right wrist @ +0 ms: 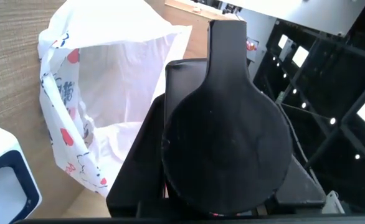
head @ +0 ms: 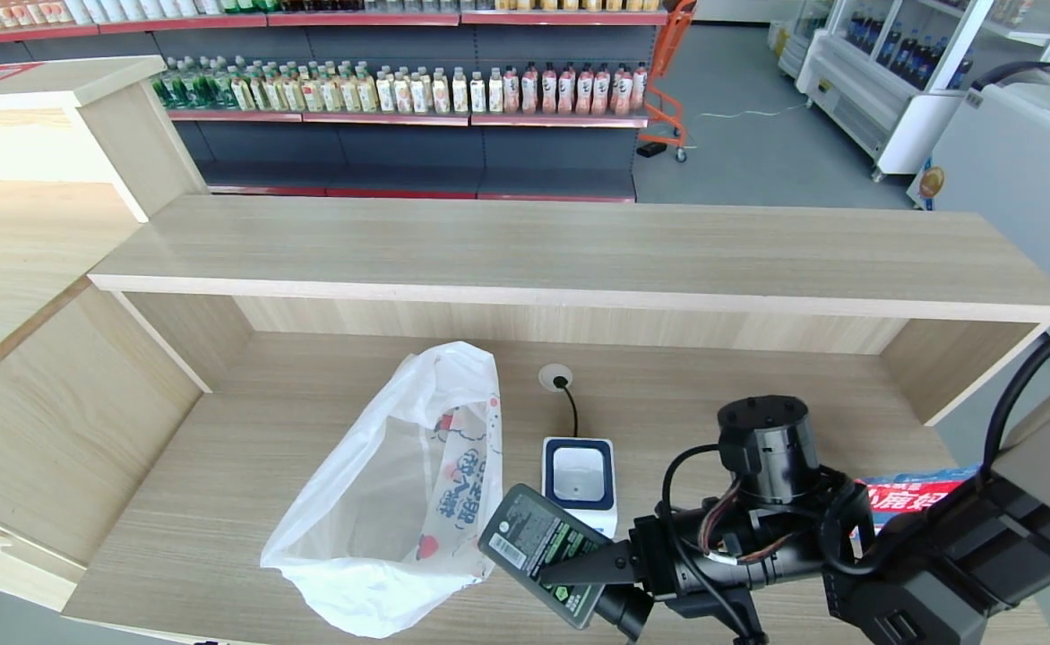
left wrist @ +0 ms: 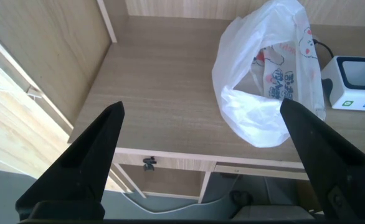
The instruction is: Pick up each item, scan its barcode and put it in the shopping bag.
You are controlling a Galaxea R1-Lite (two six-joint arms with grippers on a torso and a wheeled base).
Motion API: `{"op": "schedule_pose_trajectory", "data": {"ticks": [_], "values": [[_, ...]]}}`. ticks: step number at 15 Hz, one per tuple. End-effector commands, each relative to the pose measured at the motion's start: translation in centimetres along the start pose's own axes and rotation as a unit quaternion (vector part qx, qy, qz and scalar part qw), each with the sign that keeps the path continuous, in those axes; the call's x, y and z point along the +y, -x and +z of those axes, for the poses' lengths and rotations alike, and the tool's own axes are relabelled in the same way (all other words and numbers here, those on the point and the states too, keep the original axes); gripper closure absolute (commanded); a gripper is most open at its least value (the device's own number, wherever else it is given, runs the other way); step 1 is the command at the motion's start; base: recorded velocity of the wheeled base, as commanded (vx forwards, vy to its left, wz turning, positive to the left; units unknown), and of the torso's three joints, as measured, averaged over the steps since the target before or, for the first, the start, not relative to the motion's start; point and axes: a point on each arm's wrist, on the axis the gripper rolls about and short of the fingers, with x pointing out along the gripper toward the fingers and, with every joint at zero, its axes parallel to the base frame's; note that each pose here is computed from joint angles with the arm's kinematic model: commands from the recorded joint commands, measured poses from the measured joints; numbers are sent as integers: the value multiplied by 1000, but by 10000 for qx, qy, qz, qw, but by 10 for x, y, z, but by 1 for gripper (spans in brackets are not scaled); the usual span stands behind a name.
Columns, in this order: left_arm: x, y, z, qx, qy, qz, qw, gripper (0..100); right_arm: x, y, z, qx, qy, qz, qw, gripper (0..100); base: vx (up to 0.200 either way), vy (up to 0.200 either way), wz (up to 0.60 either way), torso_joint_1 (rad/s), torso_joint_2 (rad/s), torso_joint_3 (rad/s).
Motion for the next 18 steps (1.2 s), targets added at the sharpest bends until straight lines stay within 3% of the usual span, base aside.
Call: {"op": "schedule_pose_trajectory", "data": {"ticks": [1, 4, 6, 8, 9, 10, 11, 12, 13, 14, 15, 16, 17, 18], "values": [[0, 0, 0, -2, 0, 4, 10000, 0, -4, 2, -2, 38, -109, -25, 9999, 100, 0, 0, 0, 0, 0, 0], [0, 0, 0, -2, 0, 4, 10000, 0, -57, 17, -36, 511, -1334, -639, 9877, 100, 0, 0, 0, 0, 0, 0], [0, 0, 0, -2, 0, 4, 10000, 0, -91, 55, -56, 1145, -1972, -989, 9686, 100, 0, 0, 0, 0, 0, 0], [0, 0, 0, -2, 0, 4, 10000, 0, -94, 96, -50, 1674, -3765, -1087, 9047, 100, 0, 0, 0, 0, 0, 0], [0, 0, 0, -2, 0, 4, 10000, 0, -98, 104, -51, 1751, -4168, -1213, 8837, 100, 0, 0, 0, 0, 0, 0], [0, 0, 0, -2, 0, 4, 10000, 0, -115, 119, -49, 1713, -5265, -1651, 8162, 100, 0, 0, 0, 0, 0, 0], [0, 0, 0, -2, 0, 4, 10000, 0, -126, 138, -44, 1957, -6214, -2089, 7293, 100, 0, 0, 0, 0, 0, 0], [0, 0, 0, -2, 0, 4, 10000, 0, -128, 149, -41, 2399, -6578, -2385, 6729, 100, 0, 0, 0, 0, 0, 0], [0, 0, 0, -2, 0, 4, 10000, 0, -122, 154, -32, 3268, -7297, -3035, 5182, 100, 0, 0, 0, 0, 0, 0], [0, 0, 0, -2, 0, 4, 10000, 0, -109, 154, -23, 3505, -7809, -3389, 3906, 100, 0, 0, 0, 0, 0, 0], [0, 0, 0, -2, 0, 4, 10000, 0, -96, 151, -10, 3566, -8172, -3479, 2899, 100, 0, 0, 0, 0, 0, 0], [0, 0, 0, -2, 0, 4, 10000, 0, -89, 150, -3, 3587, -8344, -3424, 2404, 100, 0, 0, 0, 0, 0, 0], [0, 0, 0, -2, 0, 4, 10000, 0, -79, 149, 11, 3472, -8673, -3407, 1061, 100, 0, 0, 0, 0, 0, 0], [0, 0, 0, -2, 0, 4, 10000, 0, -81, 150, 17, 3320, -8759, -3474, 430, 100, 0, 0, 0, 0, 0, 0]]}}
